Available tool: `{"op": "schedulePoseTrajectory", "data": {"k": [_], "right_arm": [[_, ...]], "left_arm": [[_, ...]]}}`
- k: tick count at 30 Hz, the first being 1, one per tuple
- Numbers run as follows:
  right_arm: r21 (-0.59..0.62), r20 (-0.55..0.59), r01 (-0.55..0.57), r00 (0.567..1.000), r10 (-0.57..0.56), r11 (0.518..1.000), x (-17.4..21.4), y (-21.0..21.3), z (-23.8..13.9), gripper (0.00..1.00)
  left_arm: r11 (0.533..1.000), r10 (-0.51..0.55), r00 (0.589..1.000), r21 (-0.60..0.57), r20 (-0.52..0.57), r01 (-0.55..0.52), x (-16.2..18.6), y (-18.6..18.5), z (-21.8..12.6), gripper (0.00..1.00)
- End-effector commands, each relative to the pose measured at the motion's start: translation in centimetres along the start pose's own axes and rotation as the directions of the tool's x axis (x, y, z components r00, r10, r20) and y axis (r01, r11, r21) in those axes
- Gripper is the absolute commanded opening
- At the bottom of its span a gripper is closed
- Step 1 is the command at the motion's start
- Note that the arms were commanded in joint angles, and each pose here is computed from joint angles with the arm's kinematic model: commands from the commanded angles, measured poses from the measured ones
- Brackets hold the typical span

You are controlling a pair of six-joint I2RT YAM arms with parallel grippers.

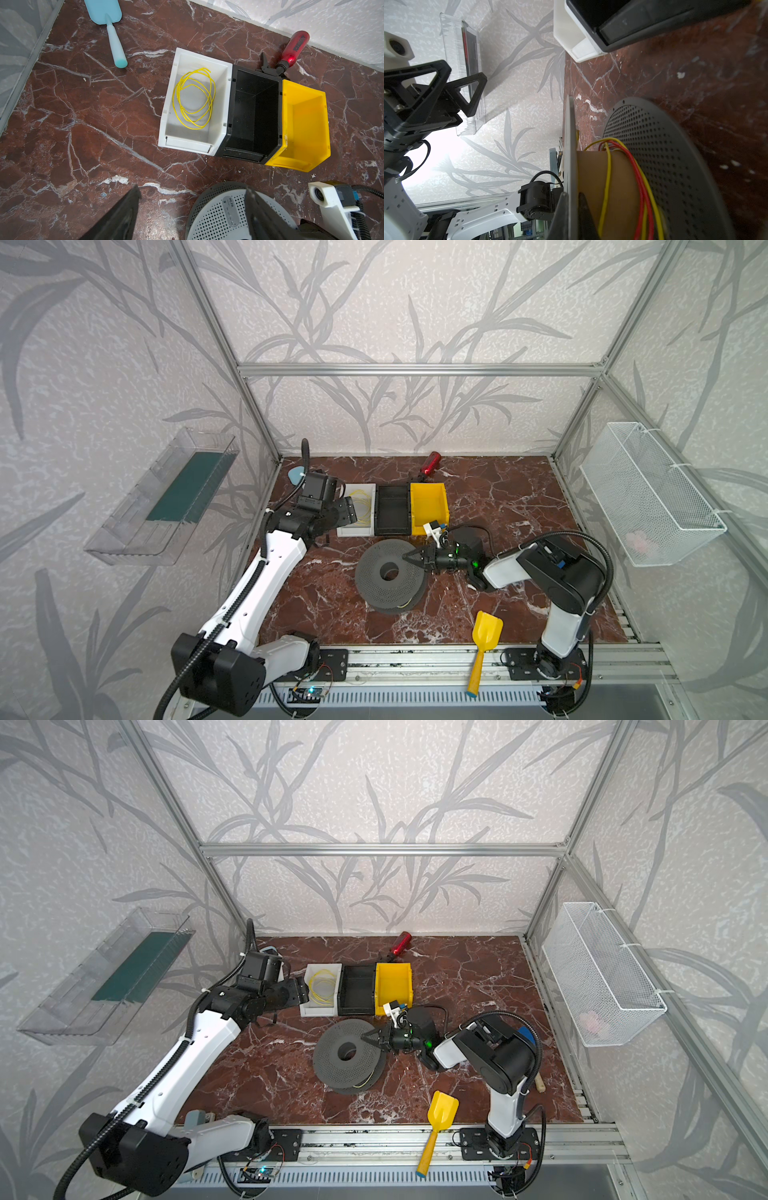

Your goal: Wrap the cables

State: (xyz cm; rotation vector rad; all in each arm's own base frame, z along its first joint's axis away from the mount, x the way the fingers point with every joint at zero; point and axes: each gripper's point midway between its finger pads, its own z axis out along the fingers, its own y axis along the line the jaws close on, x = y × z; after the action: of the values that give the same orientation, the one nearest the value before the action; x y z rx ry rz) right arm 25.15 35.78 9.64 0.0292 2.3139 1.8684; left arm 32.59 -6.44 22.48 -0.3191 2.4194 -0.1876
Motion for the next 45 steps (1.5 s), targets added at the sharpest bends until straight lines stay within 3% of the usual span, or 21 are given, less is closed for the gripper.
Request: {"op": "schedulePoseTrajectory", "data": {"k": [1,6,14,17,19,22,28,33,38,45], "right_arm": [[0.0,-0.004,0.057,0.998,-0.057,0.998,0.5,-0.6,-0.3,0.0],[0.096,-0.037,0.091,0.995,-0.088,0.991,1.3,-2.9,-0.6,0.04],[0.24,-0.072,0.162,0.986,-0.149,0.957,2.1,-4.7,-2.1,0.38],[0.277,-0.079,0.214,0.977,-0.2,0.937,1.9,-4.1,-2.9,0.56],[0.322,-0.079,0.252,0.968,-0.239,0.913,1.7,-3.7,-3.8,0.67],[0.391,-0.09,0.339,0.939,-0.331,0.856,1.2,-2.4,-5.5,0.75],[0.535,-0.058,0.47,0.85,-0.524,0.702,-0.9,1.1,-10.1,0.82],[0.511,-0.013,0.483,0.832,-0.555,0.711,-2.7,4.9,-11.5,0.82],[0.484,0.005,0.532,0.792,-0.61,0.695,-3.9,6.8,-10.9,0.81],[0.442,-0.032,0.537,0.81,-0.586,0.719,-4.4,6.1,-8.7,0.79]], "left_arm": [[1.0,0.013,1.0,-0.008,0.006,-0.013,-0.6,-0.2,-0.1,0.8],[1.0,-0.003,1.0,-0.007,-0.006,0.003,-0.5,-0.3,0.2,0.81],[1.0,-0.014,1.0,-0.011,-0.019,0.014,-0.2,-0.2,0.3,0.85],[1.0,-0.009,0.999,-0.028,-0.04,0.008,0.3,0.1,0.3,0.85],[0.999,0.001,0.998,-0.043,-0.062,-0.004,0.7,0.4,0.3,0.85],[0.996,0.012,0.996,-0.086,-0.09,-0.02,1.3,1.2,0.5,0.84],[0.987,0.031,0.987,-0.149,-0.155,-0.054,1.5,2.0,0.7,0.76],[0.979,0.028,0.977,-0.19,-0.209,-0.069,1.7,2.1,2.7,0.69],[0.988,-0.024,0.958,-0.151,-0.284,-0.02,2.3,0.3,5.8,0.61],[0.981,-0.102,0.939,-0.189,-0.329,0.04,2.9,-0.3,10.3,0.58]]}}
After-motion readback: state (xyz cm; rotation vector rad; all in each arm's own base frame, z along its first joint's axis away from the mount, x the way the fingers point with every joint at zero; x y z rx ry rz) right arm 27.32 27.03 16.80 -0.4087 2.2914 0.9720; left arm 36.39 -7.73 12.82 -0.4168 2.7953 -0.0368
